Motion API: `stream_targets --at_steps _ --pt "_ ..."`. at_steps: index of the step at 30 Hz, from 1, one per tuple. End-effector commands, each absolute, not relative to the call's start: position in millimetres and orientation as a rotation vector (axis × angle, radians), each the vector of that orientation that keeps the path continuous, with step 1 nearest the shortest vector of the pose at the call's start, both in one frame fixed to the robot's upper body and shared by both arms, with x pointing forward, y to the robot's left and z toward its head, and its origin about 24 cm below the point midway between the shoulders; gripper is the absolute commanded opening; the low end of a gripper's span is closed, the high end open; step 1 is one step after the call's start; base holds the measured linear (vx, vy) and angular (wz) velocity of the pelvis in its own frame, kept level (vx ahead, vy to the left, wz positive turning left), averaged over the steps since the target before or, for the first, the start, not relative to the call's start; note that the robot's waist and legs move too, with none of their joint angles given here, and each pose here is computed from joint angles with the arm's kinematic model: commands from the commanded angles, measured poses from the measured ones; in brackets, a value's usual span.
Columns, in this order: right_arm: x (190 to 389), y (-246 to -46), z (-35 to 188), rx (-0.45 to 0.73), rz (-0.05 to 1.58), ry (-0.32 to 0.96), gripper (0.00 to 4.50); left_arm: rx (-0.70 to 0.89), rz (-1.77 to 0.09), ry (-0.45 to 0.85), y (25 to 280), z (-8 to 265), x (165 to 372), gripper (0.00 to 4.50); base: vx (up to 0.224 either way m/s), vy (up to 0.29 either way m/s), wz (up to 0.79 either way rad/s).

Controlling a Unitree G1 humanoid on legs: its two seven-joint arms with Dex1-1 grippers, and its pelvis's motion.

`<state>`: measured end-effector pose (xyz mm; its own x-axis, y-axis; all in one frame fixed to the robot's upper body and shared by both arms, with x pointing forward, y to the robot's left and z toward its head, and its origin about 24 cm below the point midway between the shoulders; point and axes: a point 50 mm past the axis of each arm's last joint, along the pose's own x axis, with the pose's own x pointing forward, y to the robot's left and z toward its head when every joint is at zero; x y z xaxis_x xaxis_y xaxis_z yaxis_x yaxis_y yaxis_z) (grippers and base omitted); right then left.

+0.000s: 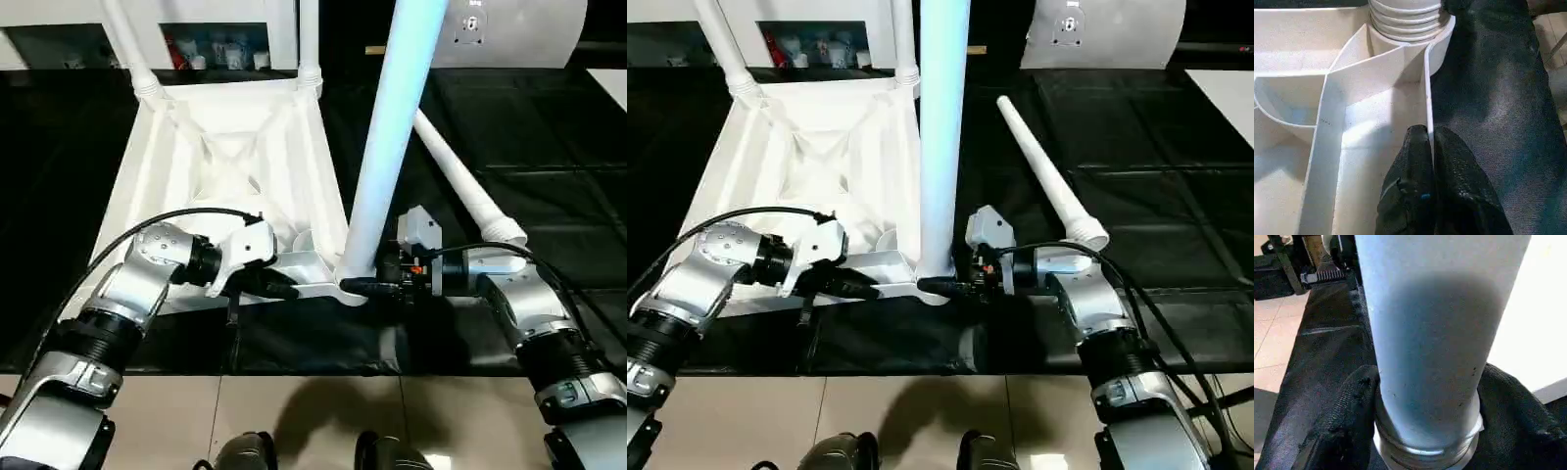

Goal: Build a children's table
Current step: Rotate leg to tighten

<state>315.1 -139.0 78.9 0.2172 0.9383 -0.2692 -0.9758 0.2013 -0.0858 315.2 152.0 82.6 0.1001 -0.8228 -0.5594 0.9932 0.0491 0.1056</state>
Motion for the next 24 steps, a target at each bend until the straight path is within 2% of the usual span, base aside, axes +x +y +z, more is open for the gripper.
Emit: stream_targets --at_steps 1,7,8,11,12,14,18,19,20,24 --pt "309.1 -135.8 73.0 -0.231 1.374 0.190 2.67 0.559 -1.497 0.421 143.4 77.1 311.3 0.00 0.000 0.000 0.00" --pt "305.7 -129.4 66.9 -0.156 1.294 0.173 2.66 0.502 -1.434 0.404 140.6 78.6 312.2 0.00 0.000 0.000 0.00" --pt "305.6 -123.5 60.6 -0.130 1.208 0.164 2.66 0.464 -1.385 0.386 135.0 80.3 313.6 0.00 0.000 0.000 0.00" --pt "304.6 -112.3 52.0 -0.109 1.088 0.151 2.66 0.411 -1.315 0.376 123.5 81.2 314.4 0.00 0.000 0.000 0.00" --pt "304.1 -101.1 47.8 -0.076 1.013 0.149 2.66 0.357 -1.275 0.360 109.8 82.7 313.4 0.00 0.000 0.000 0.00" --pt "305.1 -95.5 47.3 -0.054 0.966 0.145 2.66 0.335 -1.245 0.349 102.0 84.0 314.3 0.00 0.000 0.000 0.00" --pt "314.6 -78.8 47.7 0.034 0.731 0.147 2.65 0.256 -1.088 0.303 69.1 92.0 322.0 0.00 0.000 0.000 0.00" --pt "317.4 -76.9 47.6 0.048 0.681 0.152 2.65 0.243 -1.054 0.289 62.3 94.2 324.0 0.00 0.000 0.000 0.00" --pt "324.4 -74.4 46.3 0.084 0.550 0.174 2.65 0.217 -0.985 0.256 47.7 99.9 327.5 0.00 0.000 0.000 0.00" --pt "334.3 -79.6 44.4 0.138 0.353 0.203 2.65 0.205 -0.957 0.207 28.4 108.1 326.6 0.00 0.000 0.000 0.00"
